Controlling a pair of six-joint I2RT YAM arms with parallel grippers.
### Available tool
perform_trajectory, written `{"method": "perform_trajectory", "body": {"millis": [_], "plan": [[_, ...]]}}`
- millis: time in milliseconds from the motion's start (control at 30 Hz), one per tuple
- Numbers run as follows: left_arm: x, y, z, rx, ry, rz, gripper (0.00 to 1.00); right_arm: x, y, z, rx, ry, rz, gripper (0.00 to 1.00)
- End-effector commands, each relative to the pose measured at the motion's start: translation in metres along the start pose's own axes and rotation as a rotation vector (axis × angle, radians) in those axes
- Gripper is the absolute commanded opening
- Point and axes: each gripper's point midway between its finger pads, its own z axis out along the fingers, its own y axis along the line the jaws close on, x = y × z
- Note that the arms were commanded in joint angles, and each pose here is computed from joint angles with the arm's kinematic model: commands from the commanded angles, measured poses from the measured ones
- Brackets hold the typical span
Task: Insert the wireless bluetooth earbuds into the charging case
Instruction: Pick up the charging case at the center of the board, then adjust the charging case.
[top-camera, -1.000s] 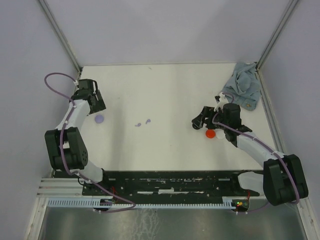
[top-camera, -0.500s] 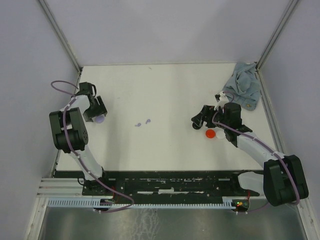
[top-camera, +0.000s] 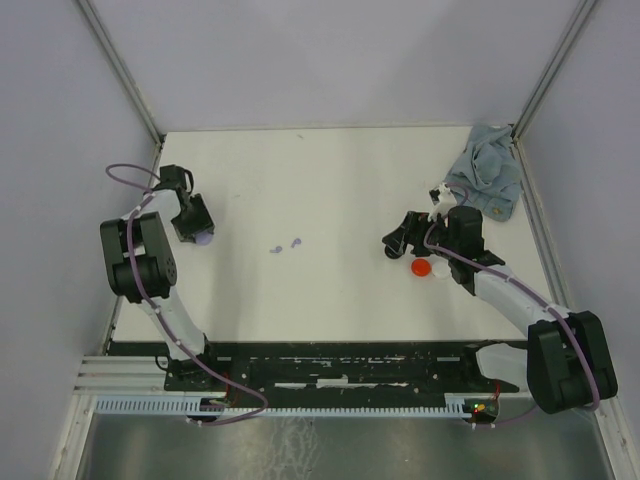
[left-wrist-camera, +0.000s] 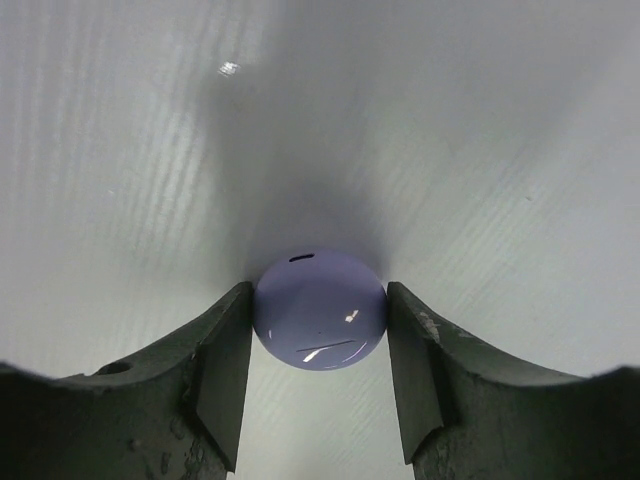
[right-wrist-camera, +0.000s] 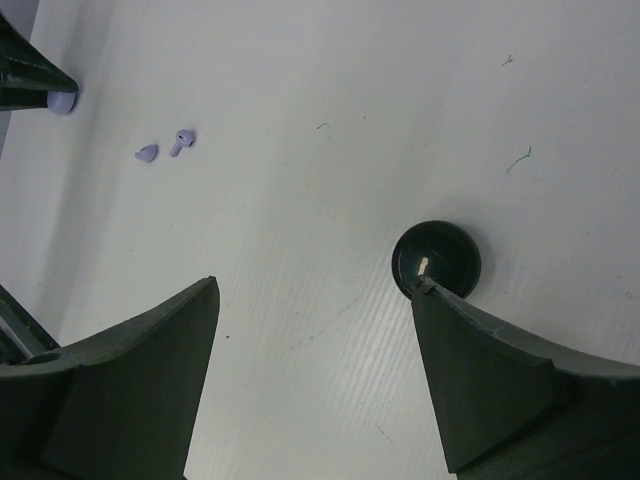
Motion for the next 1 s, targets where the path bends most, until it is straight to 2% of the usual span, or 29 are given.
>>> {"method": "perform_trajectory", "body": {"millis": [0,567,767,967], "plan": [[-0.005,-0.042,-0.038,0.184,-0.054,-0.034,0.49,-0.016,0.015,-0.006,-0.058,-0.057,-0.037,0.86],[0.072,-0.170,-0.179,0.765,-0.261,-0.232,0.50,-0.023,0.080,-0.032,-0.231,-0.141,-0.164,0.82],[0.091,-0.204,-0.221,0.937,-0.289,-0.332,0.50,-0.021,0.111,-0.036,-0.279,-0.208,-0.198,0.81],[0.111,-0.233,-0.244,1.094,-0.248,-0.429,0.49,-0.022,0.136,-0.036,-0.334,-0.289,-0.191,0.78]]}}
